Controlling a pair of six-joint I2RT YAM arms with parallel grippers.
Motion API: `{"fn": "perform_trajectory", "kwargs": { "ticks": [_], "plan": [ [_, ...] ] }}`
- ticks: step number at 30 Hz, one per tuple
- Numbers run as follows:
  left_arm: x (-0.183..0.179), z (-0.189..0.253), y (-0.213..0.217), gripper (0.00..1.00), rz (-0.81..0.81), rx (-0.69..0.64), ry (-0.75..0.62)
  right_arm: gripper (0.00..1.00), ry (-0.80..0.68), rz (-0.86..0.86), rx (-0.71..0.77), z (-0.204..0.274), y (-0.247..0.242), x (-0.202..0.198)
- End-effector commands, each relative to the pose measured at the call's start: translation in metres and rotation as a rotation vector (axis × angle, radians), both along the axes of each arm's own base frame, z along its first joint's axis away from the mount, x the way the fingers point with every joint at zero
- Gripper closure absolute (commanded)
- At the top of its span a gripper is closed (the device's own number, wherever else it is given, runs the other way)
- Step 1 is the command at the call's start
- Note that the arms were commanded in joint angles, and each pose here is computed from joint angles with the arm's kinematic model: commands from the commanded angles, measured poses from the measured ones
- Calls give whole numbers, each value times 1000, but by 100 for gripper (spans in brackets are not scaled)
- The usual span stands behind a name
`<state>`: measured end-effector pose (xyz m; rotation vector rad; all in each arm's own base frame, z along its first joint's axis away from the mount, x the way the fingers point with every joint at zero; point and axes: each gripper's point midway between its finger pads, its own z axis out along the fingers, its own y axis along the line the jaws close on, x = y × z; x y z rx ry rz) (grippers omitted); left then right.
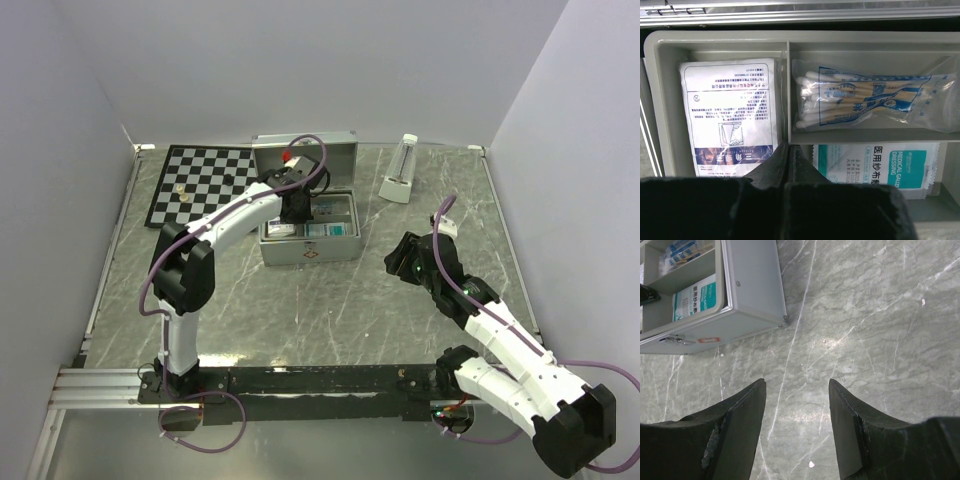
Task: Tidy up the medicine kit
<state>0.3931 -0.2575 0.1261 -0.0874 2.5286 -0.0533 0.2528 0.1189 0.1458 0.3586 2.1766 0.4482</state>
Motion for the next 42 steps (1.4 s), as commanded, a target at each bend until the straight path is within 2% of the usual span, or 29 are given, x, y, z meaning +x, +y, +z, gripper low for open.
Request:
{"fn": "perform_trajectory", "kwargs": {
  "ticks": [1, 7, 18, 30, 37, 42],
  "plan": [
    [6, 15, 1, 99, -15, -18, -36, 40, -23, -6, 13, 5, -1, 1],
    [4, 5, 0, 99, -16, -20, -19, 40, -33, -7, 8, 8, -3, 1],
    [11, 42, 15, 99, 71, -52, -161, 39, -33, -11, 8, 5, -3, 1],
    [6, 15, 14, 98, 58, -42, -124, 40, -23, -9, -2, -1, -4, 0],
    [6, 37, 14, 62, 40, -68, -172, 39, -26, -10, 6, 1, -3, 1],
    [3, 73, 9, 52, 14, -124, -212, 39, -18, -2, 11, 0, -1, 1]
  ]
}}
